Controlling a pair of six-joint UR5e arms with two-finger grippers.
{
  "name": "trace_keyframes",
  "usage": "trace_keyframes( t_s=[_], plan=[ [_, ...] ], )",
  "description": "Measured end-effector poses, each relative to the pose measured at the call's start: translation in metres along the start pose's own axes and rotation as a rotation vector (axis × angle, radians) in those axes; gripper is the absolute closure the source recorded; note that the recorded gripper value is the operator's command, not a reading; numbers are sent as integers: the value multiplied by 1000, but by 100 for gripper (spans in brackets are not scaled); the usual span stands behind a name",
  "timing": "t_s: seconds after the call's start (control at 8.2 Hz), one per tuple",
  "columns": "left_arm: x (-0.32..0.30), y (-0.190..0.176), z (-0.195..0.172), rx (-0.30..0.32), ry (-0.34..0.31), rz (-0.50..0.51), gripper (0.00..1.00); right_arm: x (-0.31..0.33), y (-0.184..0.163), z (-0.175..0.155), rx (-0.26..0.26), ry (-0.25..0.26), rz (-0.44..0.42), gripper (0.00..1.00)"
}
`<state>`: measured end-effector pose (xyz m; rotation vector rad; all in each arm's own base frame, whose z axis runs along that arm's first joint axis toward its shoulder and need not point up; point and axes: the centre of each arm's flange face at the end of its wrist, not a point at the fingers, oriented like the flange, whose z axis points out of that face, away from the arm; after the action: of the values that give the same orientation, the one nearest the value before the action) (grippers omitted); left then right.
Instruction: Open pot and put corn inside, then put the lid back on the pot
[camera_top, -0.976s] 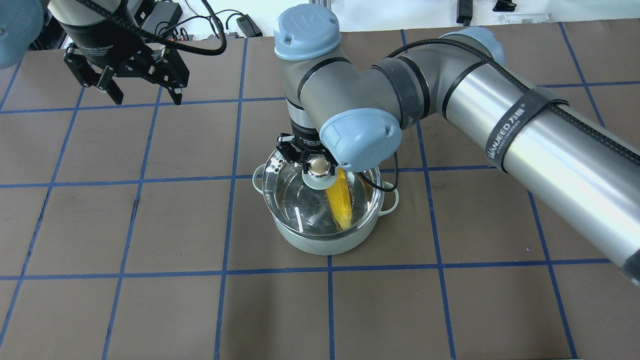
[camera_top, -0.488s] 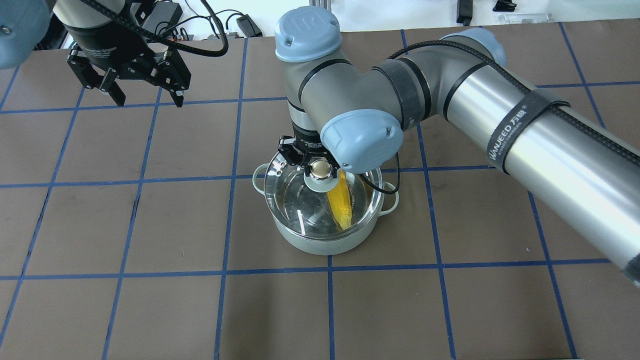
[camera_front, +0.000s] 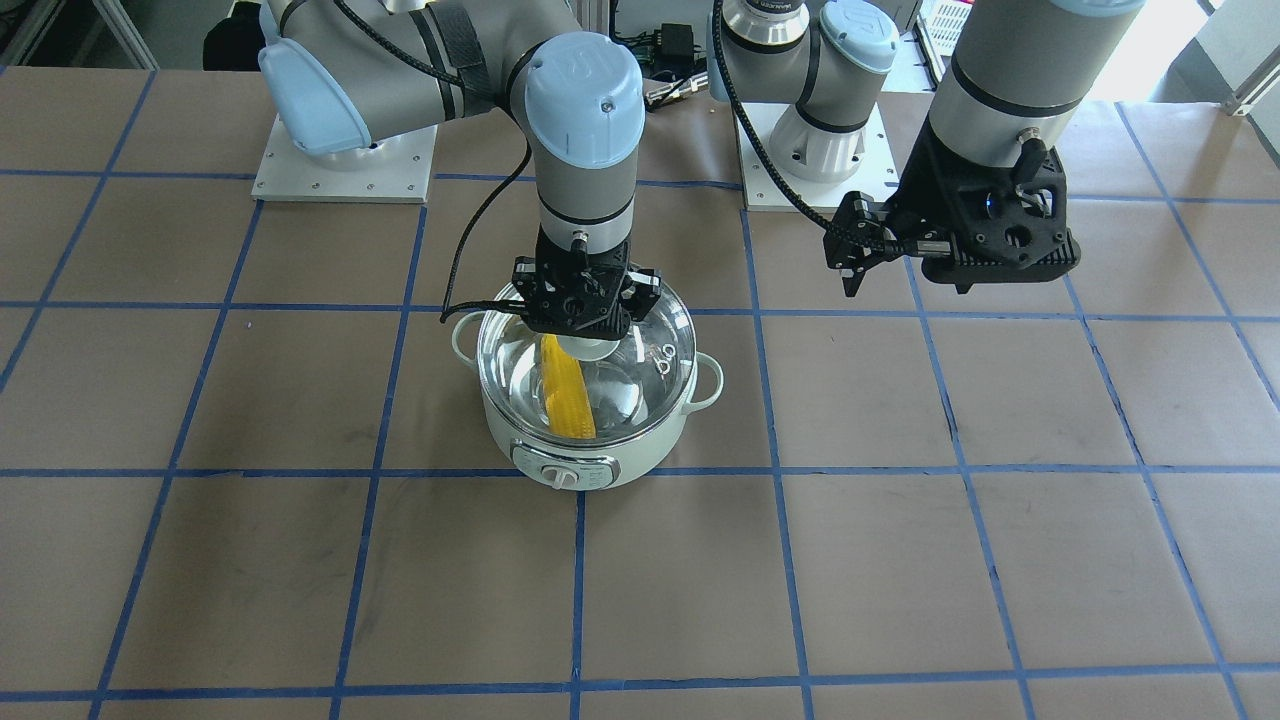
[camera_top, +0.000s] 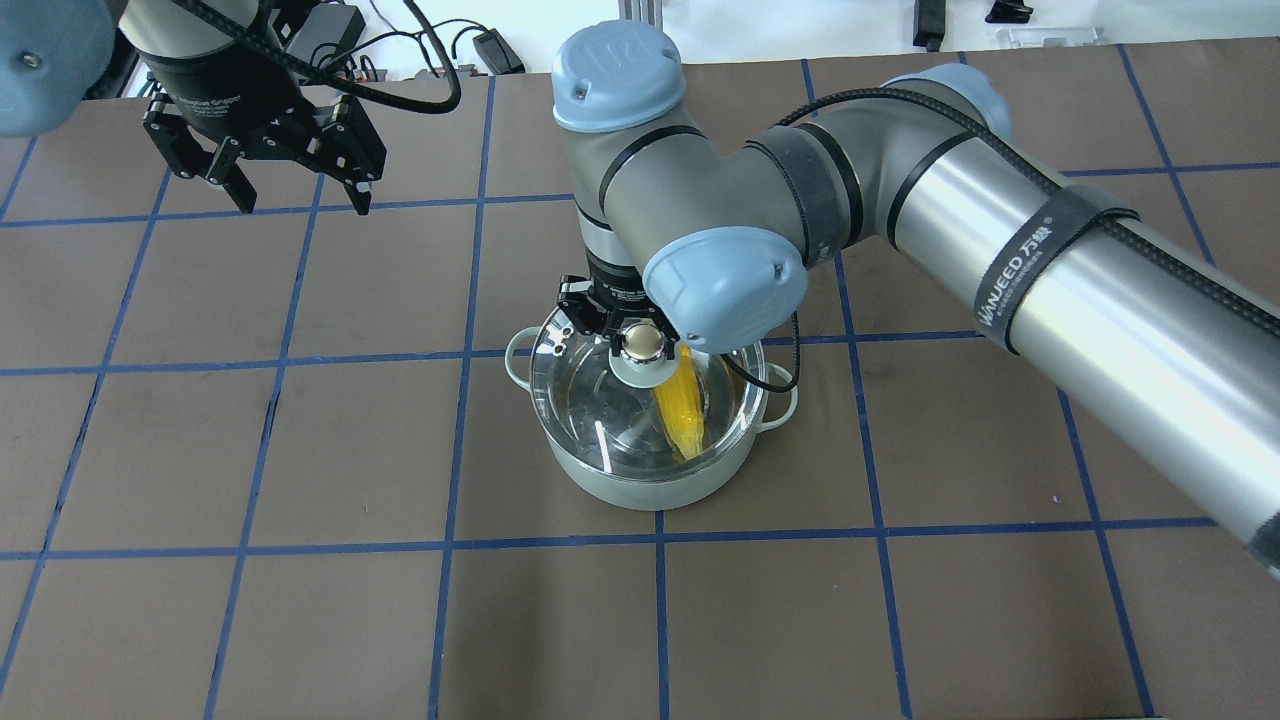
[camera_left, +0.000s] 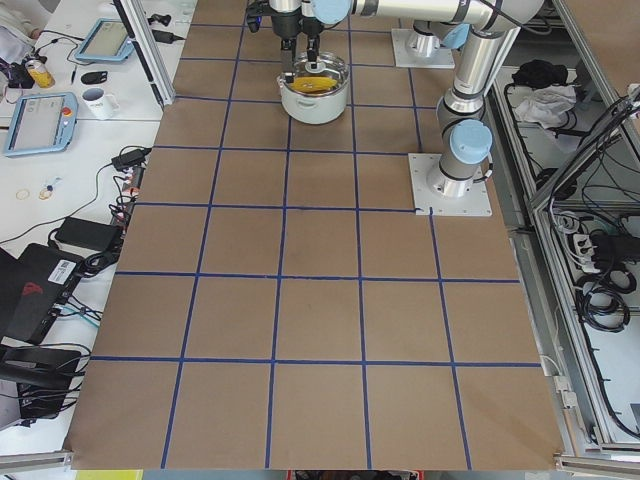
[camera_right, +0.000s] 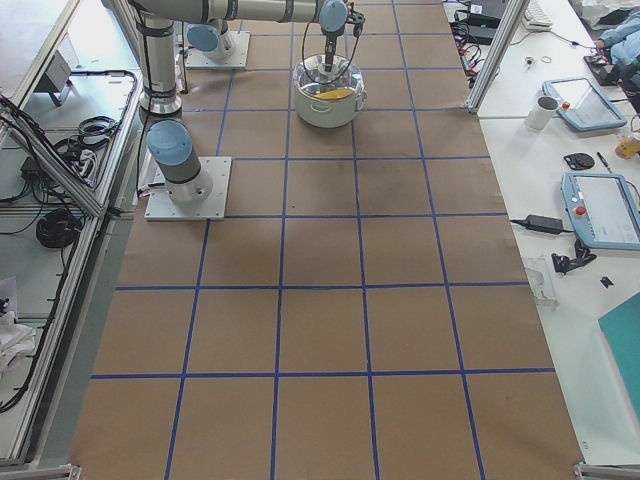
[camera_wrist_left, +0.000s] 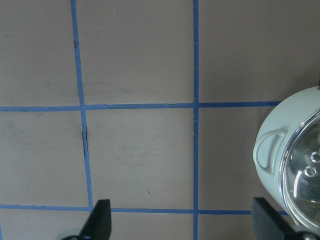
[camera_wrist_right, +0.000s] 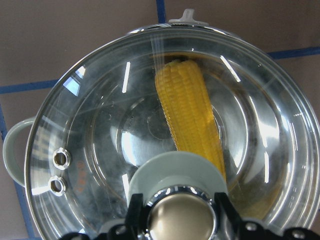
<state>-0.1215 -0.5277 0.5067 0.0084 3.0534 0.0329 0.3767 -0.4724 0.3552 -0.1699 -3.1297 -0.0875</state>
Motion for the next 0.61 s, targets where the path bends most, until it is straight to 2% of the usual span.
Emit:
trace_keyframes(
  t_s=[0.37,0.49,0.61],
  plan=[
    [0,0,1,-4,-1,2,0,0,0,2,0,3,-10,71],
    [0,0,3,-6,-1,2,0,1,0,2,0,5,-12,47],
    [0,1,4,-8,-1,2,0,1,0,3,1,7,-14,29]
  ],
)
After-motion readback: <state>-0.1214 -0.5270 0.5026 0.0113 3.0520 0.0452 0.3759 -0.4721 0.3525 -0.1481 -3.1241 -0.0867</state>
